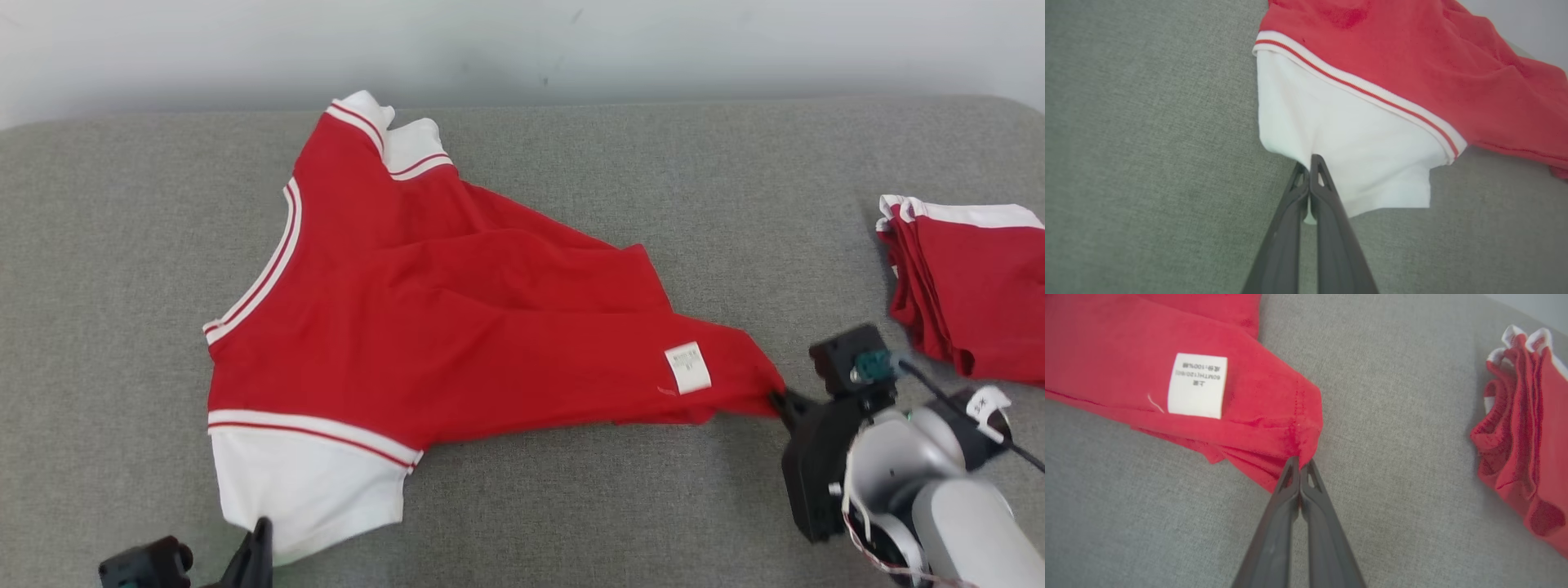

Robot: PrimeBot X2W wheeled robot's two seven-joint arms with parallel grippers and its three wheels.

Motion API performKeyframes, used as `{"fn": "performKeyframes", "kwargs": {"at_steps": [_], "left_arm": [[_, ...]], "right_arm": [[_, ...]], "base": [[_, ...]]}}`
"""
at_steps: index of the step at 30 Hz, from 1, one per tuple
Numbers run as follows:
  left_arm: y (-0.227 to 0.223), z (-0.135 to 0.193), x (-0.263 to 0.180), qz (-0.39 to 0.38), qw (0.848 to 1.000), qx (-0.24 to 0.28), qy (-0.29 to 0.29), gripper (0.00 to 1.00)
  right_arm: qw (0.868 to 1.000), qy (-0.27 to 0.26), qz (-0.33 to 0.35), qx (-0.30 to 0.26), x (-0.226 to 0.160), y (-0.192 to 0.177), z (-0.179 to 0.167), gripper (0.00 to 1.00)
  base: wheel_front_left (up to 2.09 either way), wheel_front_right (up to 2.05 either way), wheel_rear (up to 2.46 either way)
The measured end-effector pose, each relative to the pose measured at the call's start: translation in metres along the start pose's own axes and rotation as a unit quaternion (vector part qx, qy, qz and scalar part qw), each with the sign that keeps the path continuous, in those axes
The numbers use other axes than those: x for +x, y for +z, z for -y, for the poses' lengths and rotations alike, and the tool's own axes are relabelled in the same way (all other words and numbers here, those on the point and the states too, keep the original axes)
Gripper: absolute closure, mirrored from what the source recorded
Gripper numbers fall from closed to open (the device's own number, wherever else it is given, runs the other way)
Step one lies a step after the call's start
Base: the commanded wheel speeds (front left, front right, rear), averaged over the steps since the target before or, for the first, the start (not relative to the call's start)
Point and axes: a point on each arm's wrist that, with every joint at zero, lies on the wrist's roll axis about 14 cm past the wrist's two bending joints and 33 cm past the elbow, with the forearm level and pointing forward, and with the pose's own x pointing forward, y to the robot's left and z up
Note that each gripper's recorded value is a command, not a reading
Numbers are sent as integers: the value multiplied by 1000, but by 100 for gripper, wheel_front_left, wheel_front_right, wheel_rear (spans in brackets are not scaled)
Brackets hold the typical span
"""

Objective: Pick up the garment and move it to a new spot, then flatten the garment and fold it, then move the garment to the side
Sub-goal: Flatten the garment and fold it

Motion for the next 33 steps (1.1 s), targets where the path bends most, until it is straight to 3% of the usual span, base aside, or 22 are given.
{"fn": "performKeyframes", "kwargs": {"at_steps": [4,5,6,7,8,16,20,24,32,33], "left_arm": [[-16,-10,-6,-26,999,18,23,100],[-18,-10,-6,-30,999,18,24,95],[-20,-11,-6,-35,999,19,25,69],[-23,-12,-7,-42,999,21,27,0],[-24,-13,-7,-46,998,23,29,0],[-9,-62,-27,-37,993,58,101,0],[6,-60,-27,-14,993,77,83,0],[-2,-45,-14,-37,993,105,48,0],[-22,-45,5,-78,988,131,38,0],[-25,-46,7,-82,987,132,37,4]], "right_arm": [[999,13,-51,0,-8,-37,-8,100],[998,14,-59,3,-9,-42,-9,100],[998,13,-69,5,-10,-49,-9,100],[997,13,-77,9,-12,-54,-9,51],[997,12,-80,17,-14,-58,-9,0],[995,-19,-79,58,-37,-69,5,0],[995,-35,-57,67,-43,-61,10,0],[996,-20,-48,69,-40,-55,-4,0],[996,-19,-51,72,-36,-55,-9,0],[996,-22,-52,73,-35,-55,-8,0]], "base": [[0,0,0],[0,0,0],[0,0,0],[0,0,0],[0,0,0],[0,0,0],[0,0,0],[0,0,0],[0,0,0],[0,0,0]]}}
